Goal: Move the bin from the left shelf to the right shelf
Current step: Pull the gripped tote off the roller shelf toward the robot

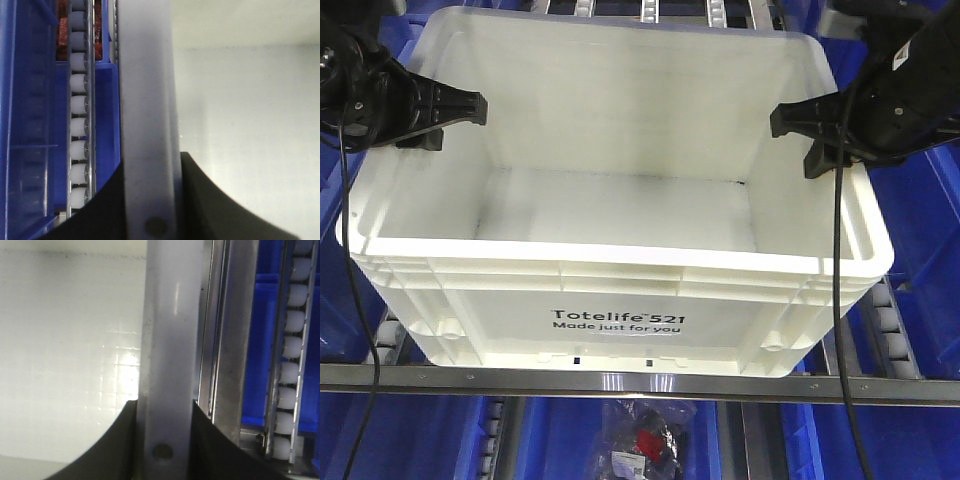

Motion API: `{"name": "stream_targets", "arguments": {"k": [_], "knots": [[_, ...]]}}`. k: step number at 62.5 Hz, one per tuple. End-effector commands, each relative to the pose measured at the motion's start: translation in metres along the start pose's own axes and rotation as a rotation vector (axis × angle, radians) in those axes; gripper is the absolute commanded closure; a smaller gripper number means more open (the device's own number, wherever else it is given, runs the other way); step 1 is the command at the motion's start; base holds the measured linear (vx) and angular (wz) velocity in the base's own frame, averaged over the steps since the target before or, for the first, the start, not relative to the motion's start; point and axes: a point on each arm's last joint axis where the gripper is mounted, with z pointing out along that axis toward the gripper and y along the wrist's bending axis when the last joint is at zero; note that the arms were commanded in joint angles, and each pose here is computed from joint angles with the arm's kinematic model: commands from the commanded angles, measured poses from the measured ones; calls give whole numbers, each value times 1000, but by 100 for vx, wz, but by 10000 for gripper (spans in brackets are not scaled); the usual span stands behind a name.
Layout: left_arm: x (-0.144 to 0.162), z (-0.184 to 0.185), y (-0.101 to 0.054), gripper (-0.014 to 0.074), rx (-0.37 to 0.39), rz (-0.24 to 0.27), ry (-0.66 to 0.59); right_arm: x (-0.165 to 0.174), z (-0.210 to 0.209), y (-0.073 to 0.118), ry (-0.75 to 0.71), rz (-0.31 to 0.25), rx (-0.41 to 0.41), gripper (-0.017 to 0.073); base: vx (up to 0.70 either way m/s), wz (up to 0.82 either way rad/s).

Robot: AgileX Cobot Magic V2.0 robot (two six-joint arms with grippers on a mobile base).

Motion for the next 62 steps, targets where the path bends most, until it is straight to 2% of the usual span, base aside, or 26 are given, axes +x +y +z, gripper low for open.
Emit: {"name": "stream_targets", "arguments": {"k": [1,7,33,43,52,62], "knots": [[-10,-34,9,538,-16,64,-144,-9,-46,-12,-214,-43,73,568,0,0],[-8,-34,8,538,5,54,-122,-6,-53,-12,-220,-48,72,568,0,0],[-2,-34,10,538,-18,58,-59,23,-66,-17,-312,-69,58,568,0,0],[6,-41,12,538,-1,61,-101,26,-69,-18,-312,-73,59,568,0,0],[19,-56,14,538,60,46,-209,25,-68,-17,-314,-75,59,568,0,0],[23,-67,17,538,67,45,-252,25,-68,-18,-320,-77,61,568,0,0]]}}
